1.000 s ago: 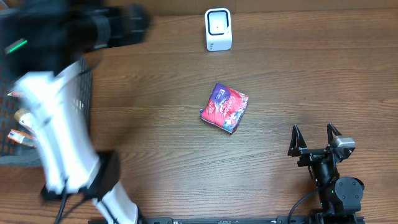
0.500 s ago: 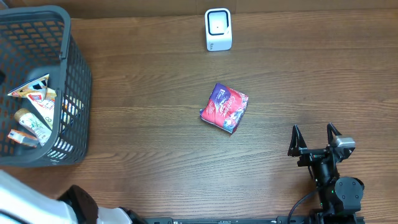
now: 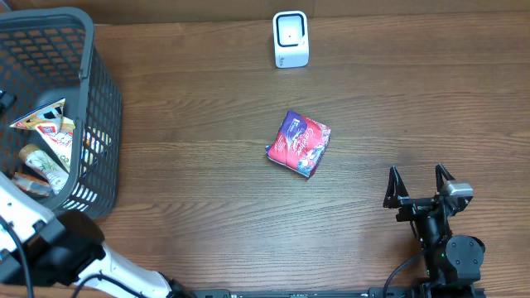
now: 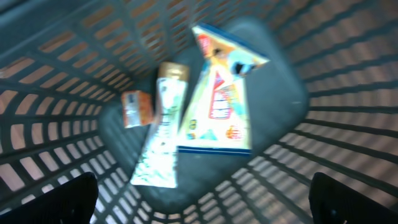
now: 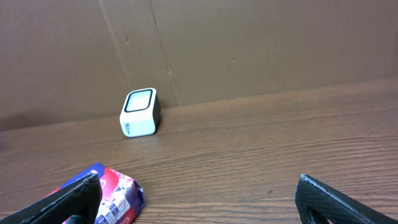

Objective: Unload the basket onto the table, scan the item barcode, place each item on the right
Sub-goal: 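Move the left gripper back over the grey basket, then lower the left gripper into the basket and grasp the yellow snack bag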

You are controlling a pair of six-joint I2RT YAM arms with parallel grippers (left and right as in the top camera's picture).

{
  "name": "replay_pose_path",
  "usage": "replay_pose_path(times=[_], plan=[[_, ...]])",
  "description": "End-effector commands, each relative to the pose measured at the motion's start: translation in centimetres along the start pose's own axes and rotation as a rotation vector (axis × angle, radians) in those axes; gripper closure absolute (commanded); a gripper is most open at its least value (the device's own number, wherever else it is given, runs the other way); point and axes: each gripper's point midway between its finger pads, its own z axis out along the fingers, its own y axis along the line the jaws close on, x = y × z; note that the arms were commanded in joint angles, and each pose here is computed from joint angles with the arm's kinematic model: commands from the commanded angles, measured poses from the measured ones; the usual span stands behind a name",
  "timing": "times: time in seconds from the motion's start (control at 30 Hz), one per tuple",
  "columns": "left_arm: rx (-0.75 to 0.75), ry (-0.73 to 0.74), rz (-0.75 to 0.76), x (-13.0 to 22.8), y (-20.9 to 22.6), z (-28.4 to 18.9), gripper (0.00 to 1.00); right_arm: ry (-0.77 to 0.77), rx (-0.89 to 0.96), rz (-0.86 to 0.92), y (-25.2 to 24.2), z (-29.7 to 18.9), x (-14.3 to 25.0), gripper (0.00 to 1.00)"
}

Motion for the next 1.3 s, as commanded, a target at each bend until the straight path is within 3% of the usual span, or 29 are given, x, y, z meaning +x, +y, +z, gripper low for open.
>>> replay_pose_path(times=[0.0,0.3,0.67,1.27], plan=[[-0.135,0.046,0.016,0.4,0.7,3.2,0.00,-0.009,0.011,-0.004,-0.2,0.0,0.1,0.00],[-0.230,0.068,0.085,0.6,-1.7,8.3,0.00,-0.009,0.010,-0.004,-0.2,0.0,0.1,0.00],[-0.184,0.080,0.133,0.0,-4.0,14.1,0.00,-0.009,0.011,-0.004,-0.2,0.0,0.1,0.00],[-0.188,0.301,0.223,4.5,-4.0,23.3,0.01,-0.009,0.011,-0.004,-0.2,0.0,0.1,0.00]])
